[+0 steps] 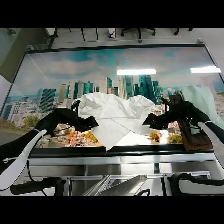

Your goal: Fold the shirts.

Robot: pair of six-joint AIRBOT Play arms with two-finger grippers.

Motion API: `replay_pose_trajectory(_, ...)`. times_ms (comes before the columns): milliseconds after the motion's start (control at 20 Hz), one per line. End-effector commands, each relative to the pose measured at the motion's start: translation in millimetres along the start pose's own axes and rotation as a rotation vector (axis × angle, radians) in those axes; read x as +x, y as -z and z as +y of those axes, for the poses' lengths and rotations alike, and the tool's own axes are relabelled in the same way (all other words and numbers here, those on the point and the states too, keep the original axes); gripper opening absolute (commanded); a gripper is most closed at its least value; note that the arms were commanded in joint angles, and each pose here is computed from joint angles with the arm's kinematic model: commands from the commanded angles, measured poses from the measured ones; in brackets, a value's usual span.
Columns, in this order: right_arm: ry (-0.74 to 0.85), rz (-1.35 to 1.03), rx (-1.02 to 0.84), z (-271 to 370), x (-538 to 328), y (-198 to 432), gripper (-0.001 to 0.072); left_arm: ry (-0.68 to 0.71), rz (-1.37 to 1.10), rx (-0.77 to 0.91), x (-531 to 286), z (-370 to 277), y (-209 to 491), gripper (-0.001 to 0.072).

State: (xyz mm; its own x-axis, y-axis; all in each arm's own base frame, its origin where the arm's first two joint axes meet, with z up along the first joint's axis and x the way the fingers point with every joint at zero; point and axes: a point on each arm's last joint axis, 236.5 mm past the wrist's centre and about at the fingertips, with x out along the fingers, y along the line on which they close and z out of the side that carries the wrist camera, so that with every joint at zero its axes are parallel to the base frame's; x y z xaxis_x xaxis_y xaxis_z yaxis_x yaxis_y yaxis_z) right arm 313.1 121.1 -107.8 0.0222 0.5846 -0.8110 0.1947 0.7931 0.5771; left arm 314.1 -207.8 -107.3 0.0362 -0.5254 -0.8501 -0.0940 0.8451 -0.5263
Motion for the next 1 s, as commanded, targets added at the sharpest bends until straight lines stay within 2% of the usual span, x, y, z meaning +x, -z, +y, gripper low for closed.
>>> replay_pose_trajectory(0,-0.016,0.018,-0.006,5,14,3,0.0397,-0.028,0.055,0.036,24,-3,8,0.0227)
replay_pose_trajectory(50,-0.035,0.024,-0.031,14,17,5,0.0205,-0.033,0.079,0.041,26,-2,14,0.0106)
replay_pose_trajectory(150,-0.080,0.033,-0.068,35,16,8,0.0030,-0.027,0.092,0.038,20,-2,16,0.0099)
replay_pose_trajectory(200,-0.090,0.026,-0.090,43,11,6,0.0016,-0.022,0.082,0.042,13,-2,13,0.0014)
replay_pose_trajectory(400,-0.199,-0.153,-0.237,120,-59,-33,0.0016,-0.069,0.026,0.071,-25,17,7,0.0012)
replay_pose_trajectory(500,-0.221,-0.400,-0.324,162,-119,-89,0.0016,-0.102,0.052,0.046,-36,40,22,0.0012)
replay_pose_trajectory(600,-0.195,-0.768,-0.344,183,-202,-170,0.0017,-0.145,0.082,0.008,-45,70,44,0.0012)
replay_pose_trajectory(700,-0.171,-1.055,-0.279,174,-268,-235,0.0017,-0.164,0.077,-0.045,-53,93,58,0.0013)
replay_pose_trajectory(750,-0.167,-1.099,-0.225,160,-274,-255,0.0017,-0.161,0.062,-0.071,-58,101,62,0.0012)
replay_pose_trajectory(950,-0.087,-0.983,-0.093,86,-188,-299,0.0019,-0.141,0.018,-0.090,-85,117,68,0.0012)
